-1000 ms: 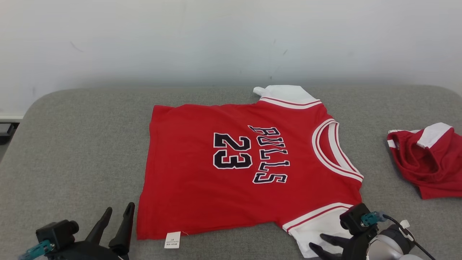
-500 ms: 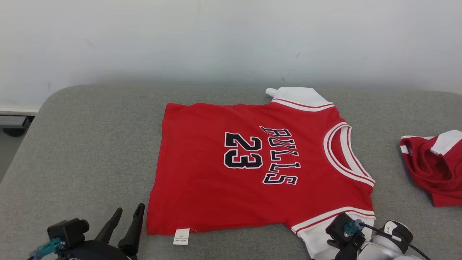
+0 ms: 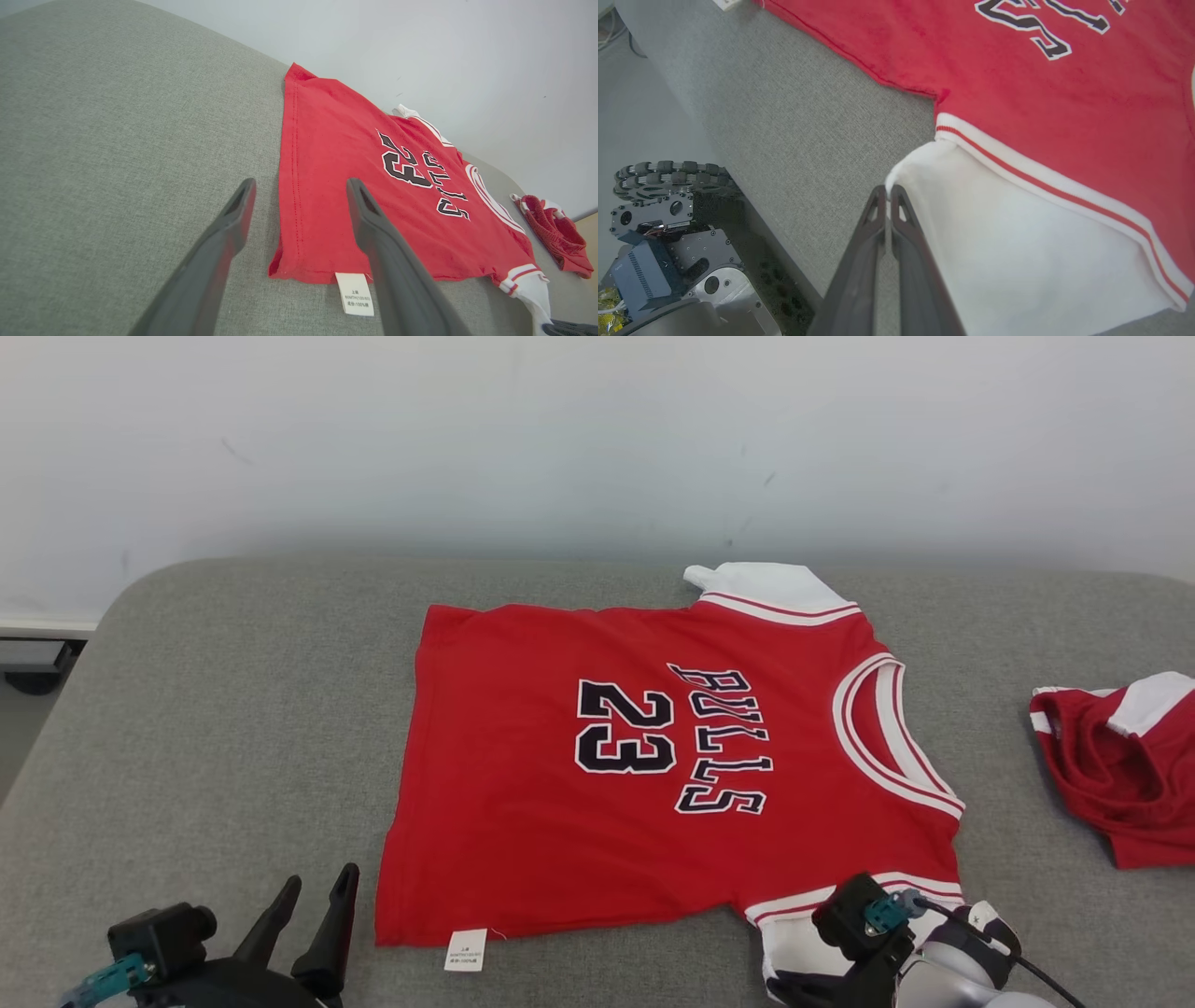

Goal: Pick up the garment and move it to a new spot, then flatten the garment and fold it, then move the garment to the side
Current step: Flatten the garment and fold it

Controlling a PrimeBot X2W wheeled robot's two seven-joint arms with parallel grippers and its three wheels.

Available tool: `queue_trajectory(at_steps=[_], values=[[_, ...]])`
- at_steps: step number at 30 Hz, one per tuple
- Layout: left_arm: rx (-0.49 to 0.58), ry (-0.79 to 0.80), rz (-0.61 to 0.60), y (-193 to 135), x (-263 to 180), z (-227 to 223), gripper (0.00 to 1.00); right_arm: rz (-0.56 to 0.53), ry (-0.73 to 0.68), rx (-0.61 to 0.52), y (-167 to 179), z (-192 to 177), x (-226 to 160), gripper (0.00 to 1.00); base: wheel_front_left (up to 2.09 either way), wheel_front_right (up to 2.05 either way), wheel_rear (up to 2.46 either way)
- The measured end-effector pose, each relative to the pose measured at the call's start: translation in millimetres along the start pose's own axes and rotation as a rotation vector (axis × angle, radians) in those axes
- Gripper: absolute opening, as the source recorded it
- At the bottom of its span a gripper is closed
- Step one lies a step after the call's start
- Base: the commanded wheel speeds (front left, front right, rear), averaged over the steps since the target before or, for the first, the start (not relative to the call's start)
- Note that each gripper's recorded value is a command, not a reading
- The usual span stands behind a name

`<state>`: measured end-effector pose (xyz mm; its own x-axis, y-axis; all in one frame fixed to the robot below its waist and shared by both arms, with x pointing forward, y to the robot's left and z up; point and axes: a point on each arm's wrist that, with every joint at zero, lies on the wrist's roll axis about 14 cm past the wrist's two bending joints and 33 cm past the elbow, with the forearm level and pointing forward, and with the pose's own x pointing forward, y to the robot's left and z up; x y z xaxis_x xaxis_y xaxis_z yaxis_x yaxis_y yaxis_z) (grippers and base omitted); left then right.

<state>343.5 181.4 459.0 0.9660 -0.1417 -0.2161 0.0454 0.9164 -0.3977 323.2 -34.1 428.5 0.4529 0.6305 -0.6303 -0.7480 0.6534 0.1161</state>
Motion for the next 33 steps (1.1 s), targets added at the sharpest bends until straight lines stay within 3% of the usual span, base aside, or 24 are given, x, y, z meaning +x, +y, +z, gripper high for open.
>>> queue_trajectory(at_steps=[4,5,6,12,17,25,33], values=[[0.004,0.001,-0.014,-4,2,0,1.0,0.013,-0.012,0.03,6,-2,-5,0.0,0.0,0.0,0.0],[0.005,0.001,-0.017,-5,2,0,1.0,0.014,-0.009,0.037,7,-4,-6,0.28,0.0,0.0,0.0],[0.006,0.002,-0.02,-6,3,0,1.0,0.015,0.008,0.043,8,-9,-6,1.0,0.0,0.0,0.0],[0.007,0.014,-0.037,-12,5,-4,1.0,0.003,0.01,0.109,6,-18,-14,1.0,0.0,0.0,0.0],[0.006,0.021,-0.043,-14,6,-6,1.0,-0.094,0.001,0.213,-16,-31,-32,1.0,0.0,0.0,0.0],[0.029,0.058,-0.054,-13,10,-14,1.0,-0.198,0.064,0.365,-23,-75,-47,1.0,0.0,0.0,0.0],[0.036,0.07,-0.081,-21,22,-15,1.0,-0.267,0.035,0.444,-34,-79,-44,1.0,0.0,0.0,0.0]])
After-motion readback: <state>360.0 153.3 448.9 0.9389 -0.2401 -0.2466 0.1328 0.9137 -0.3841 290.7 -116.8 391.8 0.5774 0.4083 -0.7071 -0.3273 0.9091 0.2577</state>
